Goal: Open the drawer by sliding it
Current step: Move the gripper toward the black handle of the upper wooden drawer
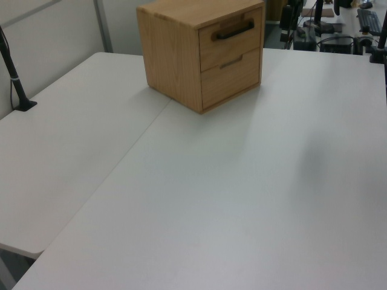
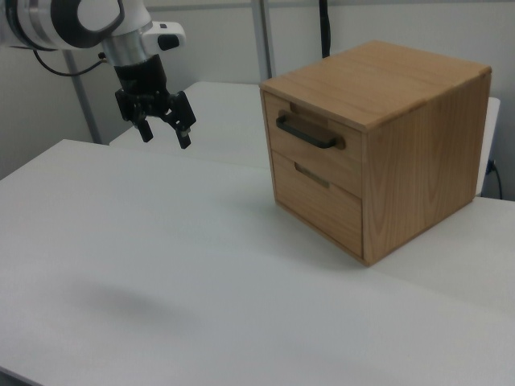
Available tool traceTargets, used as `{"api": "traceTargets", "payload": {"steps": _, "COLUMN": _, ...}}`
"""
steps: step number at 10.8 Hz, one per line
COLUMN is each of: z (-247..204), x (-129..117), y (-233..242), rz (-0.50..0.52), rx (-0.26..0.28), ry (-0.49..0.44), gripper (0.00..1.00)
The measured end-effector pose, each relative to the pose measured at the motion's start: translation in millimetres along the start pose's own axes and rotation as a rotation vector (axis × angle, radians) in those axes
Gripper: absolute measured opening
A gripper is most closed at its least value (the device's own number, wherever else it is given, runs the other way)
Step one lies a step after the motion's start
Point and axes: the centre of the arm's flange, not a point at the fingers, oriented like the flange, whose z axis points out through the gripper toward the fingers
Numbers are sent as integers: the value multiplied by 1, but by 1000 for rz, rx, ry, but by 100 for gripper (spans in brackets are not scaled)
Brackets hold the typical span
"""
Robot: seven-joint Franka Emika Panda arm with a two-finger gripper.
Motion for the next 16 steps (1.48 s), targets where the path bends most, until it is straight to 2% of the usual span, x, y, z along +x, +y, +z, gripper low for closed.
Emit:
{"api": "traceTargets", "payload": {"steps": 1, "z": 0, "x": 0, "y": 0, "rz": 0, "rx": 0, "ry": 0, "gripper": 100}}
{"api": "traceTargets", "payload": {"steps": 2, "z": -1, "x": 0, "y": 3, "rz": 55, "rx": 3, "ry": 2, "gripper": 100}}
{"api": "traceTargets", "payload": {"steps": 4, "z": -4, "x": 4, "y": 11, "rz": 241, "rx": 5, "ry": 37, "gripper": 100}}
{"api": "traceTargets", "payload": {"steps": 8, "z": -8, "x": 14, "y": 24, "rz": 451, "rx": 22, "ry": 128, "gripper": 99}}
{"api": "traceTargets", "payload": {"steps": 10, "z": -4, "x": 25, "y": 43, "rz": 624, "rx": 39, "ry": 186, "gripper": 94}}
{"api": "traceTargets", "payload": {"steps": 11, "z": 0, "x": 31, "y": 53, "rz": 733, "rx": 53, "ry": 216, "gripper": 96}}
{"api": "traceTargets", "payload": {"steps": 12, "z": 3, "x": 36, "y": 58, "rz": 821, "rx": 71, "ry": 242, "gripper": 93}}
{"api": "traceTargets", "payload": {"steps": 14, "z": 4, "x": 45, "y": 77, "rz": 1045, "rx": 188, "ry": 282, "gripper": 81}}
{"api": "traceTargets", "payload": {"steps": 15, "z": 6, "x": 47, "y": 87, "rz": 1119, "rx": 244, "ry": 274, "gripper": 67}}
{"api": "traceTargets", "payload": {"steps": 16, "z": 11, "x": 49, "y": 96, "rz": 1192, "rx": 308, "ry": 252, "gripper": 48}}
